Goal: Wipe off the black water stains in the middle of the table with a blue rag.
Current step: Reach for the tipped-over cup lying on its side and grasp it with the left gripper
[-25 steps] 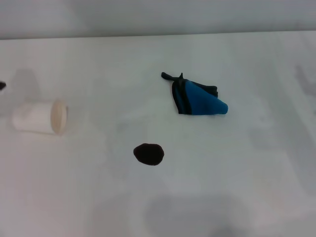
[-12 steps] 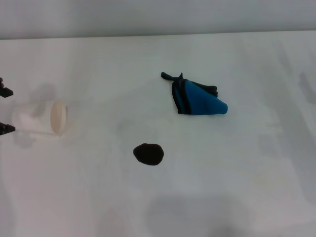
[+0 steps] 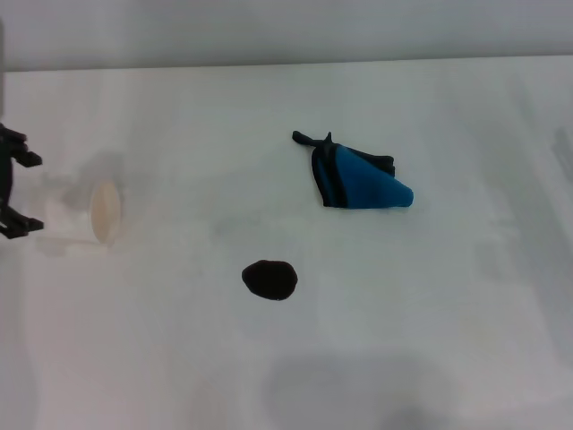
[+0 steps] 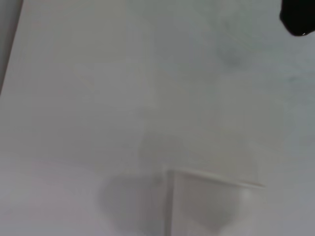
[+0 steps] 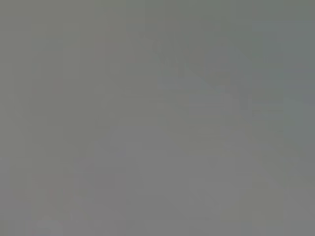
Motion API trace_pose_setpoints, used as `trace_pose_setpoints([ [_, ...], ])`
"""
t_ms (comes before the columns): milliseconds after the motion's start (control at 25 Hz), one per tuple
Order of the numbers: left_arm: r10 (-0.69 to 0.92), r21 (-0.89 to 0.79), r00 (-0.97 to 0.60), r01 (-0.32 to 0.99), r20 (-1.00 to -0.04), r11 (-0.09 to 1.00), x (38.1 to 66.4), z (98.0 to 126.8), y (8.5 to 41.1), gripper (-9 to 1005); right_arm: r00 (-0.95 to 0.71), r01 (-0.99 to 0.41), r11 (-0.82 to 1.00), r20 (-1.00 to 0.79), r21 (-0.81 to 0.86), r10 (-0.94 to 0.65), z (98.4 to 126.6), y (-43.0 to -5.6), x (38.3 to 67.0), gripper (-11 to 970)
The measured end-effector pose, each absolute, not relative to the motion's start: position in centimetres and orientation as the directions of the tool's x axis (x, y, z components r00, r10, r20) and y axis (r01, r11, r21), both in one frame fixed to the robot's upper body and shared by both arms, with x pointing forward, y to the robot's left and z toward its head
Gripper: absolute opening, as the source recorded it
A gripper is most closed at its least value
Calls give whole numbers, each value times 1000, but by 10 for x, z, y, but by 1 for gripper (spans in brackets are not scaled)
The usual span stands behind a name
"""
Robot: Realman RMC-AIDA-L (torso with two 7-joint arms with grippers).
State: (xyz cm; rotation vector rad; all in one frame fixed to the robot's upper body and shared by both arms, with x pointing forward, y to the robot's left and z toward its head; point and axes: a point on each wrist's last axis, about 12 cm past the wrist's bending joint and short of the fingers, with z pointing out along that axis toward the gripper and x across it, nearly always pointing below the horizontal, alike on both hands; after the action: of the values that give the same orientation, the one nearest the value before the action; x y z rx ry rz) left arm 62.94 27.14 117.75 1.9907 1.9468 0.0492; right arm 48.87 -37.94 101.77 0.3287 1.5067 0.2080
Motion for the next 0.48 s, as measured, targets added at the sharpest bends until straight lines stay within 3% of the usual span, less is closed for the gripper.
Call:
trace_pose_setpoints([
  [480, 981, 297, 88, 954, -175, -33, 637, 1148, 252, 888, 63, 68, 939, -941, 337, 333, 1018, -380, 489, 834],
])
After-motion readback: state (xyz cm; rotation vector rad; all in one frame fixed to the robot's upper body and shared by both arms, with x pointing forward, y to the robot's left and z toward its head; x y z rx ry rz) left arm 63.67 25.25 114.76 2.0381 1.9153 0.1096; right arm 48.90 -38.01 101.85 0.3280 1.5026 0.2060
